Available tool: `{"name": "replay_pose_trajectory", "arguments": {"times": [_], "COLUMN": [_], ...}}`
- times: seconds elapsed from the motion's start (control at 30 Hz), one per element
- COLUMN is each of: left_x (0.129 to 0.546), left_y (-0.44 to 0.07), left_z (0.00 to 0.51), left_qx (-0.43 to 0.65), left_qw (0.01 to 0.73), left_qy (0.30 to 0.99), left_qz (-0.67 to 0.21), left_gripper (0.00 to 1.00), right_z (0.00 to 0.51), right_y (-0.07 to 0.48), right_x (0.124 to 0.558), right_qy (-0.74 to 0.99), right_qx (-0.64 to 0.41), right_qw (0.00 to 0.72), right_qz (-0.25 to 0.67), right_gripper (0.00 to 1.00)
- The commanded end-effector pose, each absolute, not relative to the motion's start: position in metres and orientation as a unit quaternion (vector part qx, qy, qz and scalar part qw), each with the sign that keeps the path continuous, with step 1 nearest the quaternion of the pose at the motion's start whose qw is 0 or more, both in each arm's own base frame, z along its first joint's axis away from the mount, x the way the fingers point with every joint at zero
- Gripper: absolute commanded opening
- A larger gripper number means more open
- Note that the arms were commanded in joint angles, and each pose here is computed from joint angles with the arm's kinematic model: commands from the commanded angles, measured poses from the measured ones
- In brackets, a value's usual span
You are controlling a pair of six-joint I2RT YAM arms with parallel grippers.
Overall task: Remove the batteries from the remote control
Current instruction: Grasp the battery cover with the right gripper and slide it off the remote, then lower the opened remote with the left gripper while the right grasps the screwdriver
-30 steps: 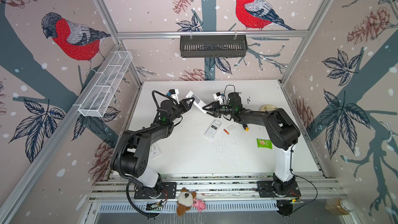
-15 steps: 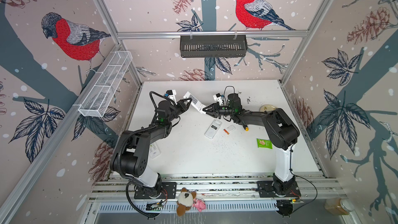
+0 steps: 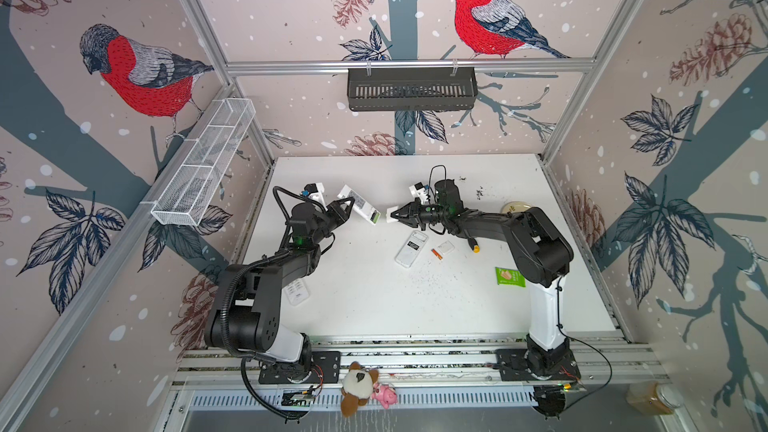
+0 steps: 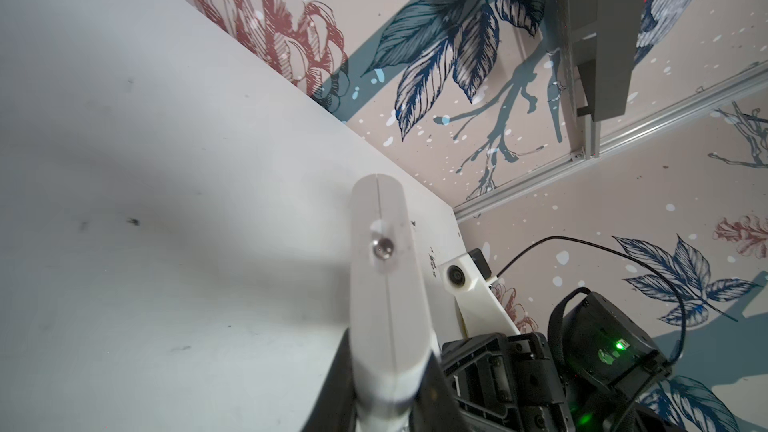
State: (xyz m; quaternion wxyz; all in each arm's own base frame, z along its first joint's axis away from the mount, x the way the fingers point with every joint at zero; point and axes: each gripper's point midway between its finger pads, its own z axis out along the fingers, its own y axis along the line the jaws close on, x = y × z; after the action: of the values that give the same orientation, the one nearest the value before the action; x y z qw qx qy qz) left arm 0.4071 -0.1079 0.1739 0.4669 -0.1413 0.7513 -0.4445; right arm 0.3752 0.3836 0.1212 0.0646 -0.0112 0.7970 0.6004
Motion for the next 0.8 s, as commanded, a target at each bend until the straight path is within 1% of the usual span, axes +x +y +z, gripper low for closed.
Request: {"name": "replay_pose_trajectory", "arguments": {"times": [0.0,0.1,0.2,0.3,0.4,0.5,0.63,0.67,0.73,0.77], "left_x": [0.405,0.401,0.395,0.389,0.383,0.377,0.370,0.369,0.366,0.365], "left_y": [-0.096,-0.088,-0.089,-0.088,-0.088,-0.090,-0.092,-0.093,-0.095,-0.095], "left_z": [0.177,0.174,0.175,0.178,0.179,0.177,0.178,0.179,0.181,0.182], "left_qx": [-0.137,-0.146,-0.138,-0.138,-0.139,-0.137,-0.134,-0.133,-0.132,-0.133], "left_qw": [0.486,0.486,0.481,0.481,0.479,0.473,0.470,0.470,0.468,0.467], "left_qy": [0.748,0.749,0.753,0.755,0.756,0.757,0.755,0.754,0.752,0.749], "left_qz": [-0.431,-0.427,-0.426,-0.424,-0.425,-0.430,-0.437,-0.438,-0.445,-0.450], "left_gripper": [0.00,0.00,0.00,0.00,0.00,0.00,0.00,0.00,0.00,0.00], "right_z": [0.110,0.095,0.070,0.054,0.042,0.033,0.039,0.041,0.045,0.046], "right_y": [0.383,0.382,0.375,0.373,0.374,0.381,0.396,0.398,0.400,0.399], "right_x": [0.376,0.382,0.391,0.398,0.404,0.404,0.404,0.404,0.404,0.404], "right_qy": [0.808,0.830,0.877,0.913,0.935,0.934,0.913,0.910,0.907,0.906], "right_qx": [-0.008,0.002,0.006,-0.012,-0.029,-0.033,-0.039,-0.041,-0.048,-0.050], "right_qw": [0.056,0.047,0.040,0.041,0.049,0.048,0.058,0.060,0.059,0.058], "right_qz": [0.586,0.556,0.478,0.406,0.351,0.352,0.402,0.408,0.414,0.415], "right_gripper": [0.08,0.06,0.06,0.07,0.06,0.07,0.07,0.10,0.19,0.29]}}
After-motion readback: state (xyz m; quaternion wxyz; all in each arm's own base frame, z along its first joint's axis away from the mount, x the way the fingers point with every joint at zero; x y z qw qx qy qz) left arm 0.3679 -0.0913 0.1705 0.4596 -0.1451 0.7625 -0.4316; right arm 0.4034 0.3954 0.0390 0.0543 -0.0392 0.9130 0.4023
